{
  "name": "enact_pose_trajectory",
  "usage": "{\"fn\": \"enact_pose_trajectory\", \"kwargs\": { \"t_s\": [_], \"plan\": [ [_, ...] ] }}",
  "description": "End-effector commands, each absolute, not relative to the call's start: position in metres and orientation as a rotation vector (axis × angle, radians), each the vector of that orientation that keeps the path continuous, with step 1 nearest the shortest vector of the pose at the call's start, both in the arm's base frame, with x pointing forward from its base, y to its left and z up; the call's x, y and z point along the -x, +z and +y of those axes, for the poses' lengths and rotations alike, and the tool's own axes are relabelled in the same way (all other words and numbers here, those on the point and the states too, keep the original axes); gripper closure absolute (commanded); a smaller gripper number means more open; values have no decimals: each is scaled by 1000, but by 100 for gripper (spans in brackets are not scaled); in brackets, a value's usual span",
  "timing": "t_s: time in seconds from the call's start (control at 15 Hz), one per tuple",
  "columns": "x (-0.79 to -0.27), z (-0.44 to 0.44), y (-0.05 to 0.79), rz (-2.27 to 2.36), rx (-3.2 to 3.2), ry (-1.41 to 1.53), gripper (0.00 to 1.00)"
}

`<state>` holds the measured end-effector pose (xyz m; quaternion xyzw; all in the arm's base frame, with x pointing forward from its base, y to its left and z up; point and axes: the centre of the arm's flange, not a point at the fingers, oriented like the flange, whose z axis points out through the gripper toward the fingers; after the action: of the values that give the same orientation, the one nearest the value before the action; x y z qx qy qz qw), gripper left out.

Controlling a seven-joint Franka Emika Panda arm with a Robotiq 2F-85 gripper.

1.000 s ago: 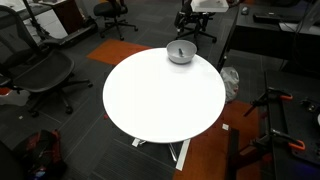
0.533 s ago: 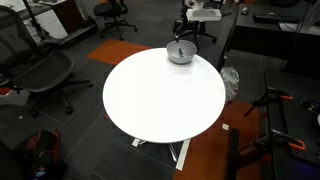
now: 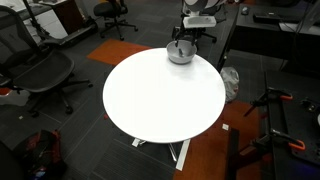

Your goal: Put the marker on the table

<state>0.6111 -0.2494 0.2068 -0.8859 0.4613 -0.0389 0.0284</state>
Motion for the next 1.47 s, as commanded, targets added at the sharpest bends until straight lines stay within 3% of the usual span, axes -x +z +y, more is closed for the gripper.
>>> {"fn": "enact_pose_trajectory", "kwargs": {
  "t_s": [0.0,1.13,1.2,1.27,1.4],
  "plan": [
    [-630,-258,197,1459,2708,-86,0],
    [-656,-278,150,1499,2725,86,0],
    [-657,-278,148,1496,2728,96,3],
    [-657,-278,146,1499,2736,97,26],
    [-658,-279,144,1499,2735,102,32]
  ]
}}
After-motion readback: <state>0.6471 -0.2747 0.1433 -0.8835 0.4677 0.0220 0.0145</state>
